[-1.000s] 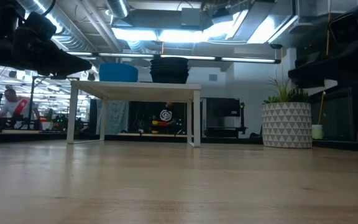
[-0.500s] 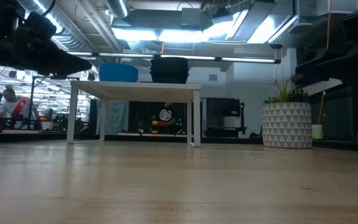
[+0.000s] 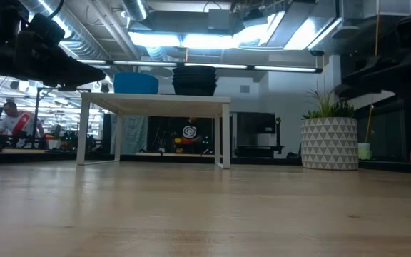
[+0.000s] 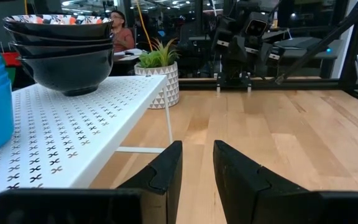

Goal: Pick & Place Mini bowls
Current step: Return to Home Position

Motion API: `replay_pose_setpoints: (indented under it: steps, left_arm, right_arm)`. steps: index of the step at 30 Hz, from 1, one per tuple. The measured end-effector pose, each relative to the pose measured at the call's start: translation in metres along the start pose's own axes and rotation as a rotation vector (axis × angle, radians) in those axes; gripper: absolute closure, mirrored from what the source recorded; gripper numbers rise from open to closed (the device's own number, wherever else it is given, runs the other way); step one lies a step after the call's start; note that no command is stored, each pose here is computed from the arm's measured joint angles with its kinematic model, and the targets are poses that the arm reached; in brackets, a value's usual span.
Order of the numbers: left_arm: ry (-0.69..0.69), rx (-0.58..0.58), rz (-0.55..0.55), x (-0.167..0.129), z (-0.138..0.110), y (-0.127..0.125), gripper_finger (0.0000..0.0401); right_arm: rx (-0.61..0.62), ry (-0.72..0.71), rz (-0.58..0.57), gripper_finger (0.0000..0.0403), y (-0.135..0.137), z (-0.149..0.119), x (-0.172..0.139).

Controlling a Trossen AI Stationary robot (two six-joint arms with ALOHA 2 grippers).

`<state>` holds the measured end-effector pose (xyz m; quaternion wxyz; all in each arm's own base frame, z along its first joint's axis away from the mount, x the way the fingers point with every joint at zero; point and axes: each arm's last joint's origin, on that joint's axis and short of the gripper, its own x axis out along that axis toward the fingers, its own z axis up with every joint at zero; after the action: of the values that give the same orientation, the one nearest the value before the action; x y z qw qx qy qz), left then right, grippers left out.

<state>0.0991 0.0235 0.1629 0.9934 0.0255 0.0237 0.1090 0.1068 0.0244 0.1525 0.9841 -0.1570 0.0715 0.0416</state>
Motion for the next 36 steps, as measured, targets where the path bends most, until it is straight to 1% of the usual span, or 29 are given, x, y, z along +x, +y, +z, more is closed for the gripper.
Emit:
replay_pose_setpoints:
  steps: [6,11,15,36]
  left_arm:
    - [0.0,0.0,0.0,0.0,-0.0001,0.0,0.0315]
    - [0.0,0.0,0.0,0.0,0.0,0.0,0.0315]
    - [0.001,0.0,0.0,0.0,-0.0001,0.0,0.0315]
    - [0.001,0.0,0.0,0.0,-0.0001,0.0,0.0315]
  right_arm:
    - [0.049,0.0,0.002,0.0221,0.0001,0.0,0.0]
    - [0.159,0.0,0.002,0.0221,0.0001,0.0,0.0]
    - [0.221,0.0,0.003,0.0221,0.0001,0.0,0.0]
    - [0.217,0.0,0.002,0.0221,0.0001,0.0,0.0]
